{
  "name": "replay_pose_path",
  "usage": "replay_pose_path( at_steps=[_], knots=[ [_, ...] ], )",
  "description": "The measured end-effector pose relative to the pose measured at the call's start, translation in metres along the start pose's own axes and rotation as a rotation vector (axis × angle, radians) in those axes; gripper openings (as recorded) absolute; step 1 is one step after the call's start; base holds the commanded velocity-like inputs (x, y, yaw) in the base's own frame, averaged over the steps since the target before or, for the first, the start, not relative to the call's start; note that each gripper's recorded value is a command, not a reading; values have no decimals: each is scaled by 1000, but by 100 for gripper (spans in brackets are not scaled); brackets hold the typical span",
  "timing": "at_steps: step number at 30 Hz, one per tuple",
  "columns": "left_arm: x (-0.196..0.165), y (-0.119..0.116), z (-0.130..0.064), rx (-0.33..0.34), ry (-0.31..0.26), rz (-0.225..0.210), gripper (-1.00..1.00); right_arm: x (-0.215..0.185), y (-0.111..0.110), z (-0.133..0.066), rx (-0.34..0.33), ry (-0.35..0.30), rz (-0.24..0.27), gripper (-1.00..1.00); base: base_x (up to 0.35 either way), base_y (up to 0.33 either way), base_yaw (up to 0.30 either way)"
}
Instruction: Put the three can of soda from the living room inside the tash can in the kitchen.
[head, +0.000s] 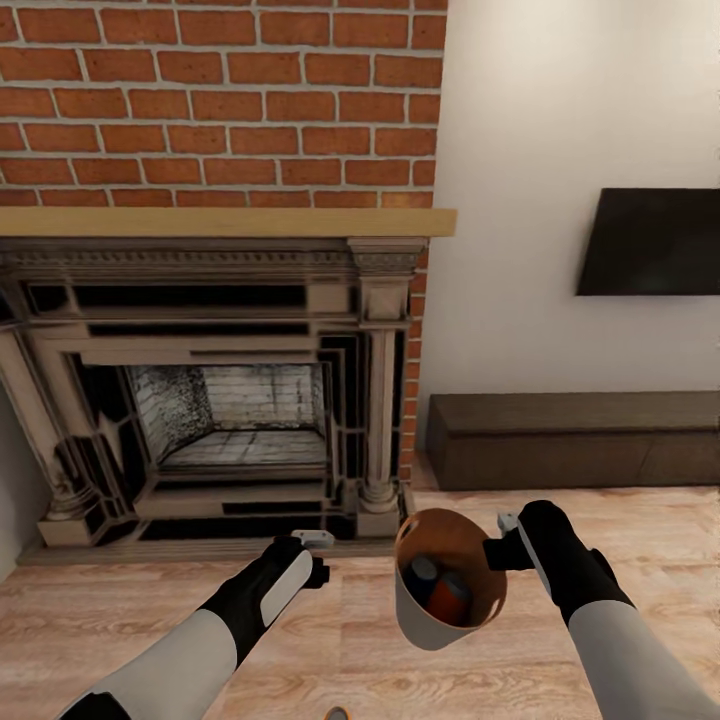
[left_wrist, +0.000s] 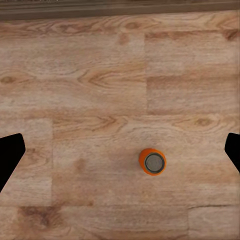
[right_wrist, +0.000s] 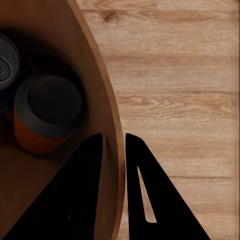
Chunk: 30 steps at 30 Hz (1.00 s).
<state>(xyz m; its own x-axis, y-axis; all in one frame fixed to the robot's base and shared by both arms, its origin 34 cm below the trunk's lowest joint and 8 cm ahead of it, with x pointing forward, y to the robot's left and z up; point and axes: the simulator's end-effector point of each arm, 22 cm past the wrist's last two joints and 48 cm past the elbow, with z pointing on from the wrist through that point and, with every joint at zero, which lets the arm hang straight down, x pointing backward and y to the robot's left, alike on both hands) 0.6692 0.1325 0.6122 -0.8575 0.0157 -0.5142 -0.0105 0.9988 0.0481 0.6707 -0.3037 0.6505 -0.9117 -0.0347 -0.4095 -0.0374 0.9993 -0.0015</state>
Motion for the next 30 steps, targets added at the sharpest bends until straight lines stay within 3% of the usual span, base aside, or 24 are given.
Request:
replay_pose_path(
  at_steps=[5,12,25,30],
  knots=[
    [0,0,0,0,0,0,100,-1,6,0,-24,-2,13,-100,2,-1,-122],
    [0,1,-1,-2,-2,0,100,-1,1,-2,-8,-4,4,-100,79,-35,-230],
    [-3,1,-4,-4,-9,-1,100,-3,5,-5,-21,-11,10,-100,293,-54,-257],
    [-4,1,-5,-2,-12,-1,100,-3,0,-6,5,-11,-5,-100,316,-84,-262]
  ],
)
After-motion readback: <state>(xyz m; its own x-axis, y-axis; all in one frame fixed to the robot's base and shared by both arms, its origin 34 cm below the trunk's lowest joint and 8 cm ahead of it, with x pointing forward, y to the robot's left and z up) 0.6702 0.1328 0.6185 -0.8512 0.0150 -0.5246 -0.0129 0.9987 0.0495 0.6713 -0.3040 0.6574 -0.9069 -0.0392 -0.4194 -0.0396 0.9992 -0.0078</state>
